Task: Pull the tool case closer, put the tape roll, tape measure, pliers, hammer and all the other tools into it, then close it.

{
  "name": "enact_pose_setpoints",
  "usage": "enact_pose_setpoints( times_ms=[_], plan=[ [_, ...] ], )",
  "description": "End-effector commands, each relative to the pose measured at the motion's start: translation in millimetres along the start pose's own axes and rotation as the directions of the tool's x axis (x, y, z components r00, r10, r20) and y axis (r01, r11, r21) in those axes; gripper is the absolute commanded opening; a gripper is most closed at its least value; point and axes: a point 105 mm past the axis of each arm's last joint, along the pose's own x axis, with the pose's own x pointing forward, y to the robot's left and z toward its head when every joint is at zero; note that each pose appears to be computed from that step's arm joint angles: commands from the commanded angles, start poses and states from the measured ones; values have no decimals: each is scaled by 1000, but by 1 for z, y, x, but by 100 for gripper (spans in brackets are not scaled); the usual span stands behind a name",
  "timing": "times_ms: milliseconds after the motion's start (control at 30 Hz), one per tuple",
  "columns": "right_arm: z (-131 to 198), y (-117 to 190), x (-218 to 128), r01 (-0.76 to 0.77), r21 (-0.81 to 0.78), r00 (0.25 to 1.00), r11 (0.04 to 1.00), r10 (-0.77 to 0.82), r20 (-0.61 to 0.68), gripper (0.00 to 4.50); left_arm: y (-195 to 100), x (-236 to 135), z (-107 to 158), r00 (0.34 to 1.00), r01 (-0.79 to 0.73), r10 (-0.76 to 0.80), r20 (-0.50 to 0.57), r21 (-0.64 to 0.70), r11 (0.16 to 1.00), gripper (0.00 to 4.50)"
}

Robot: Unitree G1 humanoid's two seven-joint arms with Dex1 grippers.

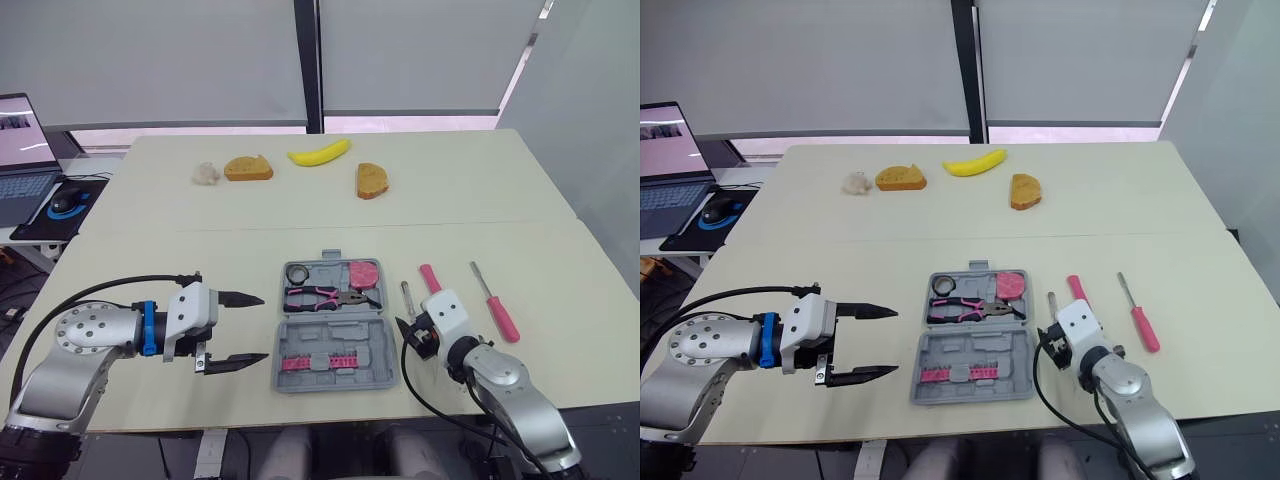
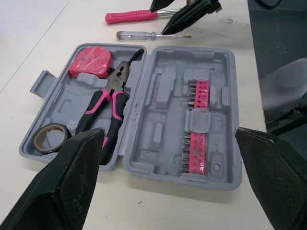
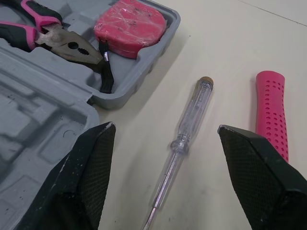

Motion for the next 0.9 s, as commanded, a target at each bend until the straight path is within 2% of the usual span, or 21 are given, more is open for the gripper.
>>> enact_pose_setpoints(
  times_ms=[33,233,500,667,800,900],
  plan=[
    [4,-2,7,52,-6,999,999,-51,16,357,1,3,10,1000,3,-4,13,54,999,450],
    [-3,-2,18,112,56,994,992,-111,-9,357,6,5,12,1000,1,-2,10,74,997,450],
    [-13,-1,15,141,83,990,987,-138,-40,185,7,8,14,1000,2,-2,14,62,998,450],
    [-14,-2,18,152,125,988,980,-148,-45,100,9,10,13,1000,2,-3,11,66,998,450],
    [-13,-1,18,148,130,989,980,-145,-37,37,12,8,9,1000,-13,12,4,75,997,450],
    [-8,-3,17,145,122,989,982,-144,-17,33,12,5,6,1000,-22,22,-3,79,997,450]
  ],
)
